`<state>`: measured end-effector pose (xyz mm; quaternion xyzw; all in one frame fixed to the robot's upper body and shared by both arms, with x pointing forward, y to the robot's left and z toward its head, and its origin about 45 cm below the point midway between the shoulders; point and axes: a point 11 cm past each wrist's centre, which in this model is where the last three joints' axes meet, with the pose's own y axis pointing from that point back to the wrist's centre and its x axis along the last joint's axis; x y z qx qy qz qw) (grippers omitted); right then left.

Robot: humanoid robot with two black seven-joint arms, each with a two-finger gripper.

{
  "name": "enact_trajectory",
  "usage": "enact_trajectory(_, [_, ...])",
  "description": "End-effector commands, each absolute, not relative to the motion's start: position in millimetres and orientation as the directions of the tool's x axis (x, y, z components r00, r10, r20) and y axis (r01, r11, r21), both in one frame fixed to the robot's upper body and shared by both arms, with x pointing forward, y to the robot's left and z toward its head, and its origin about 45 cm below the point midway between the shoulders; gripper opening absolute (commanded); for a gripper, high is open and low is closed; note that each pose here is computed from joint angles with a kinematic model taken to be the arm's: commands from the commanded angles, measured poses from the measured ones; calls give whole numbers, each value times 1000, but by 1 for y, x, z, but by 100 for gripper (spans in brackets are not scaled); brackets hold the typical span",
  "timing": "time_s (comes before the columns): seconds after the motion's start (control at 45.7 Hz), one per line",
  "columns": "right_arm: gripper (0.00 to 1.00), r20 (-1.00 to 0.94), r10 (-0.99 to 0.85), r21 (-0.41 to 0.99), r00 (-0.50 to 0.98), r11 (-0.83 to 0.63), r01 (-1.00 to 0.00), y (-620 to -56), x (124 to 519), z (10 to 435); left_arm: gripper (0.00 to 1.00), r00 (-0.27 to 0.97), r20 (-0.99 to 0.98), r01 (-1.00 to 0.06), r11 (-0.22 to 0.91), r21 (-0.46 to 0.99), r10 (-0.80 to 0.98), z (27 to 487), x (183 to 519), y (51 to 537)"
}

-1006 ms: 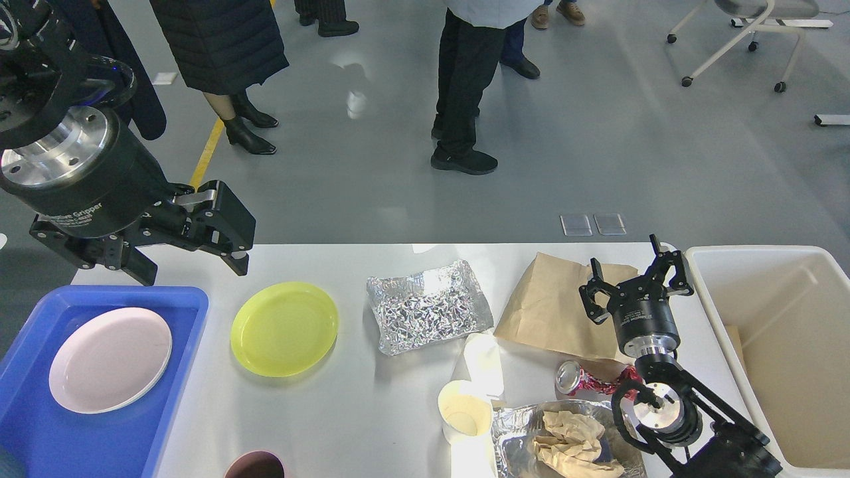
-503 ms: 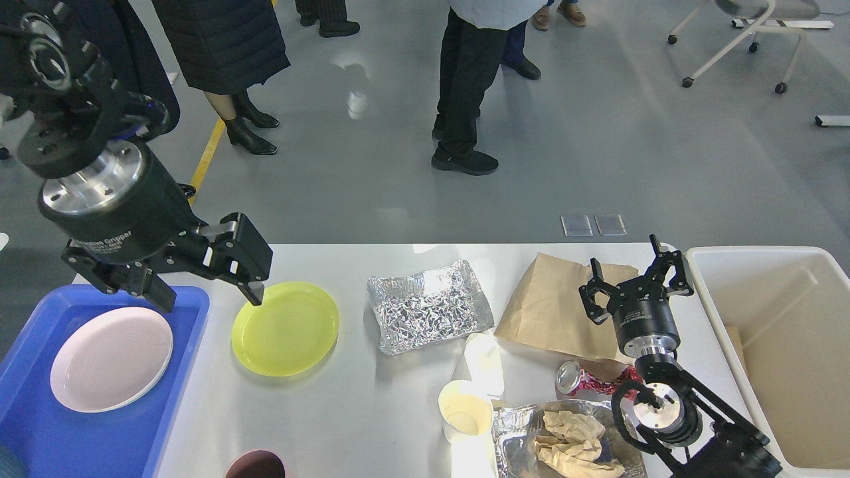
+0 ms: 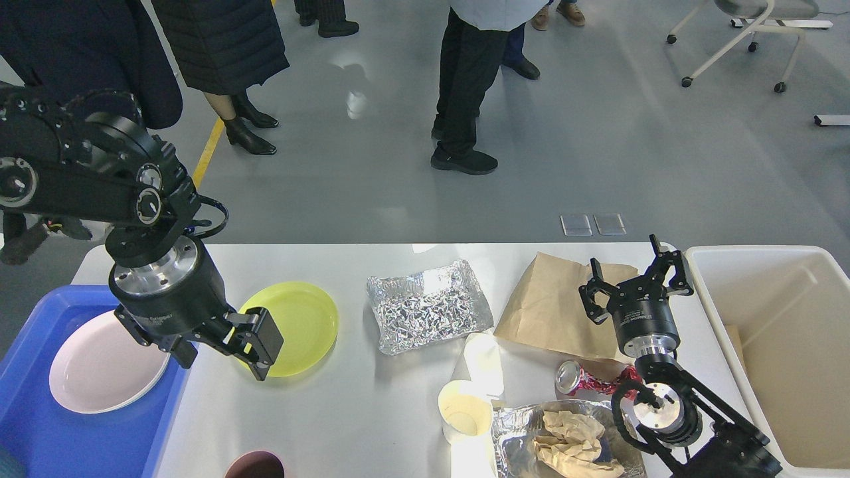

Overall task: Tidy desktop
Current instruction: 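Lower the left gripper and grasp the pink mug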

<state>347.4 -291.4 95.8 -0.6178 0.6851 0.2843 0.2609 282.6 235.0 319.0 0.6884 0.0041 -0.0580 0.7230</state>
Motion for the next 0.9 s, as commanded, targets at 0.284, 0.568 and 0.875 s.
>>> enact_trajectory(0.284, [100, -709, -698, 67, -100, 75, -995, -291, 347, 96, 86, 932, -185, 192, -9, 981, -312, 207, 241, 255])
enact_trajectory(0.568, [100, -709, -698, 67, -100, 75, -995, -291, 347, 96, 86, 928, -132, 140, 0, 990, -347, 168, 239, 262])
enact_trajectory(0.875, [100, -709, -698, 67, -100, 75, -995, -291, 347, 96, 86, 923, -122, 122, -23, 992, -366, 144, 238, 279])
